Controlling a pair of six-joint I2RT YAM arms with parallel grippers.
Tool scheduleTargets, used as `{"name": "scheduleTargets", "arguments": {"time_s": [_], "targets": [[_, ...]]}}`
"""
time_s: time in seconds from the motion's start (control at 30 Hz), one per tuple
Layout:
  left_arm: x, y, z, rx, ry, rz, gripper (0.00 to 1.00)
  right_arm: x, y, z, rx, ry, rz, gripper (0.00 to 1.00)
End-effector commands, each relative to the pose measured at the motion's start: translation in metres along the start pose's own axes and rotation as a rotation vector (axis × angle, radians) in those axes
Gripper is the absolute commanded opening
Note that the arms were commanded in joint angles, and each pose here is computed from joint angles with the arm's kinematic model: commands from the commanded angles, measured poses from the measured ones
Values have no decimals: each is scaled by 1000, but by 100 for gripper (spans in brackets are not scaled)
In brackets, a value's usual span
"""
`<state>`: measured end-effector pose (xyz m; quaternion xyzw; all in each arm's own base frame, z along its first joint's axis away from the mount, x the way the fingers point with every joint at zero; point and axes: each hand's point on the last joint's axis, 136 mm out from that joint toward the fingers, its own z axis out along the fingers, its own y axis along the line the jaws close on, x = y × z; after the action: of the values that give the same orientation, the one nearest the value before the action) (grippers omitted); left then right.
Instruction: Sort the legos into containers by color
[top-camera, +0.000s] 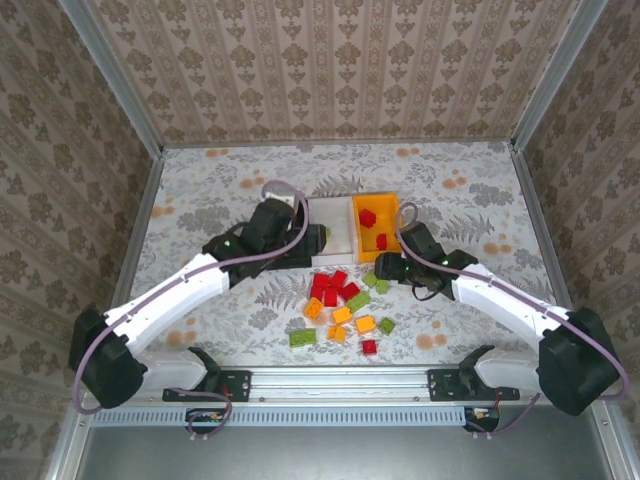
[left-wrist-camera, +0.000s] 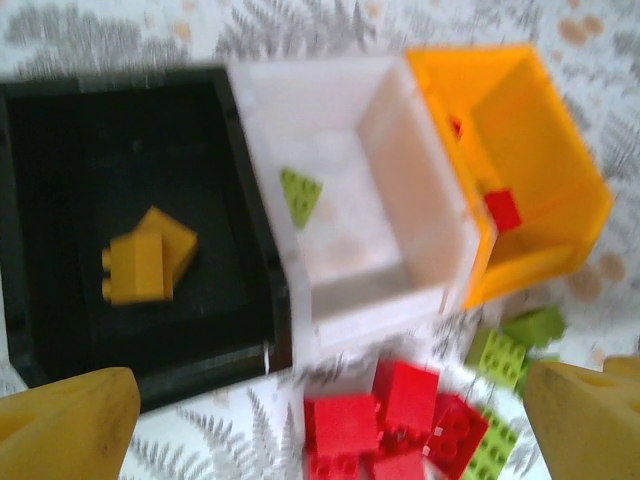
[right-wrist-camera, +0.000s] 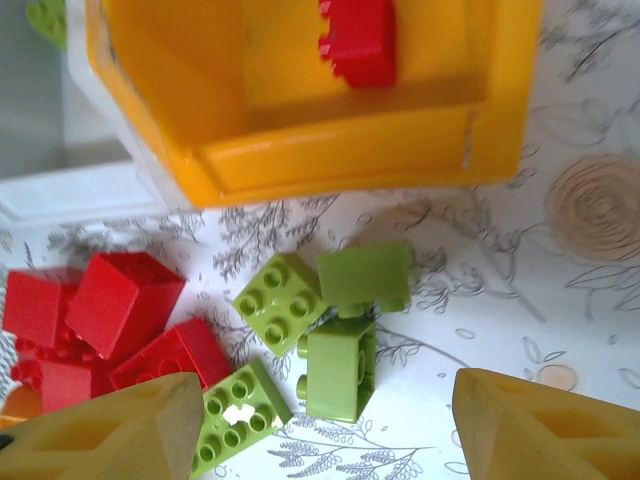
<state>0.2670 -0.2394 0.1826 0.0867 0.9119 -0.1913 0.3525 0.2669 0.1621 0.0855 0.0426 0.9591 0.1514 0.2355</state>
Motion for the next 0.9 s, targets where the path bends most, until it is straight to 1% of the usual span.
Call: {"name": "scheduleTargets", "arguments": {"time_s": [0.0, 0.1, 0.23, 0.4, 0.5, 0.57, 0.73, 0.87], "targets": [[23, 10, -2, -18, 1, -53, 100, 15, 4, 17, -12, 51, -24, 65], [44, 22, -3, -24, -1, -88, 100, 17, 4, 29, 6, 62, -21, 61], [64, 37, -4, -46, 17, -124, 100, 22, -11, 47, 89, 82, -11, 56], [77, 46, -6, -63, 29, -135, 100, 29, -19, 58, 122, 98, -5, 47], [80, 50, -7, -72, 31, -141, 100, 32, -22, 62, 133, 110, -4, 39], [81, 51, -7, -76, 33, -140, 100, 34, -22, 60, 131, 111, -4, 33], [83, 54, -6, -83, 35, -142, 100, 32, -21, 42, 112, 92, -17, 23], [85, 56, -5, -89, 36, -145, 100, 28, -19, 15, 83, 59, -28, 19]]}}
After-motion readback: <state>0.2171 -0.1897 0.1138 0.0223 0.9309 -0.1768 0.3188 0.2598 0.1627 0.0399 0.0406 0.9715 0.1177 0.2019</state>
